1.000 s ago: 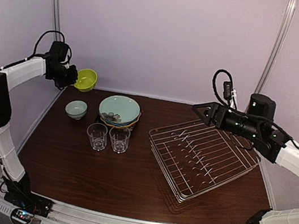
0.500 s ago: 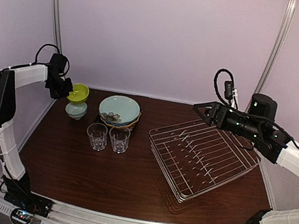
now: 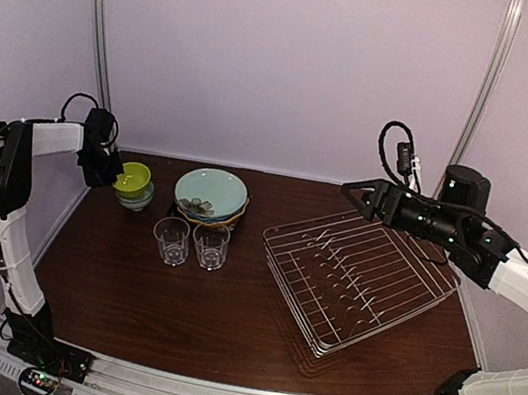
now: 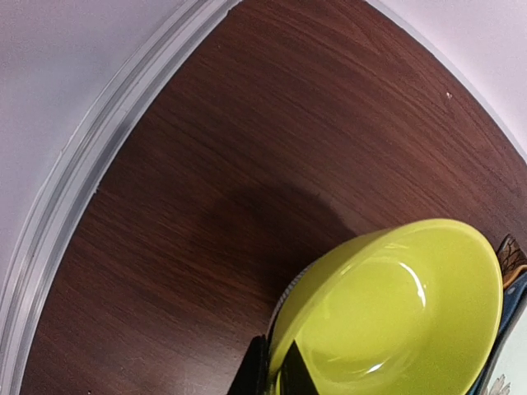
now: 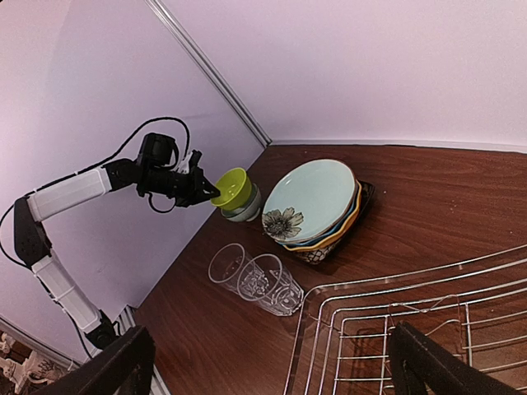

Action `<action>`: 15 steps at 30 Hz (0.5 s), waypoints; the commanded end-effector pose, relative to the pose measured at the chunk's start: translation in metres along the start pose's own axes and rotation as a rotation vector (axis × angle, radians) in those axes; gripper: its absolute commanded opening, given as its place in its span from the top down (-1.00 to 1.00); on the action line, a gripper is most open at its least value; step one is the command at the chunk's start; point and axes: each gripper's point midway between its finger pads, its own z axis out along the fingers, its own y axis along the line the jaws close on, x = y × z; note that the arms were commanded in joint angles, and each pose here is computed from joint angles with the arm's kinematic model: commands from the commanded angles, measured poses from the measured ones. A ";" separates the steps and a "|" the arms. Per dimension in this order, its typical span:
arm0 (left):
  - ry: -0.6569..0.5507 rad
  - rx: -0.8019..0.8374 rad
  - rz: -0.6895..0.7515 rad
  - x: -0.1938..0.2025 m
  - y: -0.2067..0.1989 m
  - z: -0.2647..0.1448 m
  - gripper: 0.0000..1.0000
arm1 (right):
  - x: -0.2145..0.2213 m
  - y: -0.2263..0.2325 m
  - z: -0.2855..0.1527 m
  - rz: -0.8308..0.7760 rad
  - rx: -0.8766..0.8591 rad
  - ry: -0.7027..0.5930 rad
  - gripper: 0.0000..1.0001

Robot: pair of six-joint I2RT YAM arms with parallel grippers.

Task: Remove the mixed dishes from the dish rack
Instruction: Place the bowl in the bowl.

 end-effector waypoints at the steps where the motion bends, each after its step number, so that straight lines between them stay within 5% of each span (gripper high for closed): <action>1: -0.026 0.051 -0.032 -0.011 -0.007 0.008 1.00 | -0.003 -0.002 -0.004 -0.010 0.011 -0.014 -0.99; 15: 0.019 0.080 -0.038 0.000 -0.009 0.022 0.98 | -0.005 0.000 0.000 -0.002 -0.001 -0.013 -0.99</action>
